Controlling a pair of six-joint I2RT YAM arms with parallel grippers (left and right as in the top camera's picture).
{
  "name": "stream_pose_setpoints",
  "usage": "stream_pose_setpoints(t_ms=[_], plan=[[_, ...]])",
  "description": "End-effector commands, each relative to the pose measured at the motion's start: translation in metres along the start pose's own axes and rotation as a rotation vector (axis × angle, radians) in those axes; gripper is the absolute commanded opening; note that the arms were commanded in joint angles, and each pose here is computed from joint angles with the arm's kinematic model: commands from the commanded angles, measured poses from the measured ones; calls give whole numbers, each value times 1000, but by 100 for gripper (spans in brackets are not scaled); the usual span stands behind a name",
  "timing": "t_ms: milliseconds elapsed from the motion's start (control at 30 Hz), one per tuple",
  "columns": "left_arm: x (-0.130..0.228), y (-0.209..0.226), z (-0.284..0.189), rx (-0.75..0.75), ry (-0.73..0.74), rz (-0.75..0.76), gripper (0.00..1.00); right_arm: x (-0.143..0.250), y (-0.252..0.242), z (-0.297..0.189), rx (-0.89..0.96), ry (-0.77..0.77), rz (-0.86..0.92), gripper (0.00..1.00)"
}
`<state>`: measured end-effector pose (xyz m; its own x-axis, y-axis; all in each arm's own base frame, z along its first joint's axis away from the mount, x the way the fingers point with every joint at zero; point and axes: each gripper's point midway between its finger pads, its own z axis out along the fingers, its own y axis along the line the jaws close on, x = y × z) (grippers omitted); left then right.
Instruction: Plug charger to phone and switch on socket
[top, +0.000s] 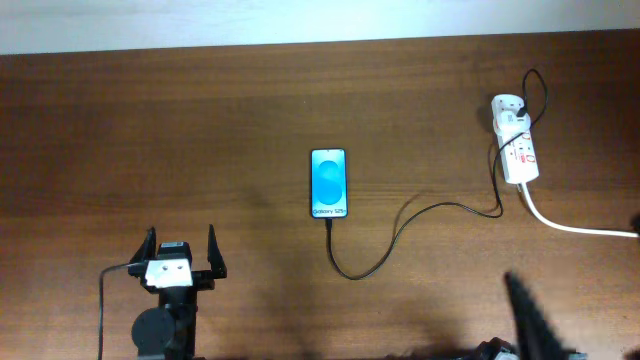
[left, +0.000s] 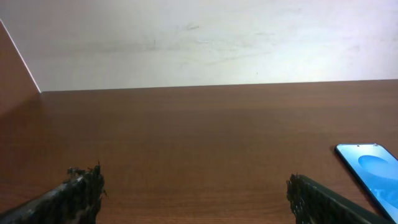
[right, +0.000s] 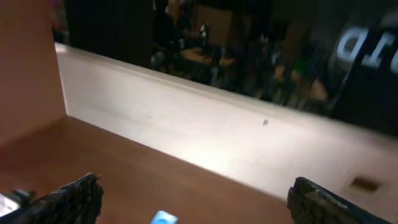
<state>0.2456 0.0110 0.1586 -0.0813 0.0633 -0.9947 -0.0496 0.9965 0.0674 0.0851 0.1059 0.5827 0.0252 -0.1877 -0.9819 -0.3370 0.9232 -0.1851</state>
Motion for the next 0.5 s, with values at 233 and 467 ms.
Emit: stream_pose_setpoints(t_ms=[233,467], plan=[[2,2,0,-12,1,19,99,28,1,-23,2,58,-124,99],[2,2,0,-12,1,19,99,83,-4,2,-109,11,-152,99]])
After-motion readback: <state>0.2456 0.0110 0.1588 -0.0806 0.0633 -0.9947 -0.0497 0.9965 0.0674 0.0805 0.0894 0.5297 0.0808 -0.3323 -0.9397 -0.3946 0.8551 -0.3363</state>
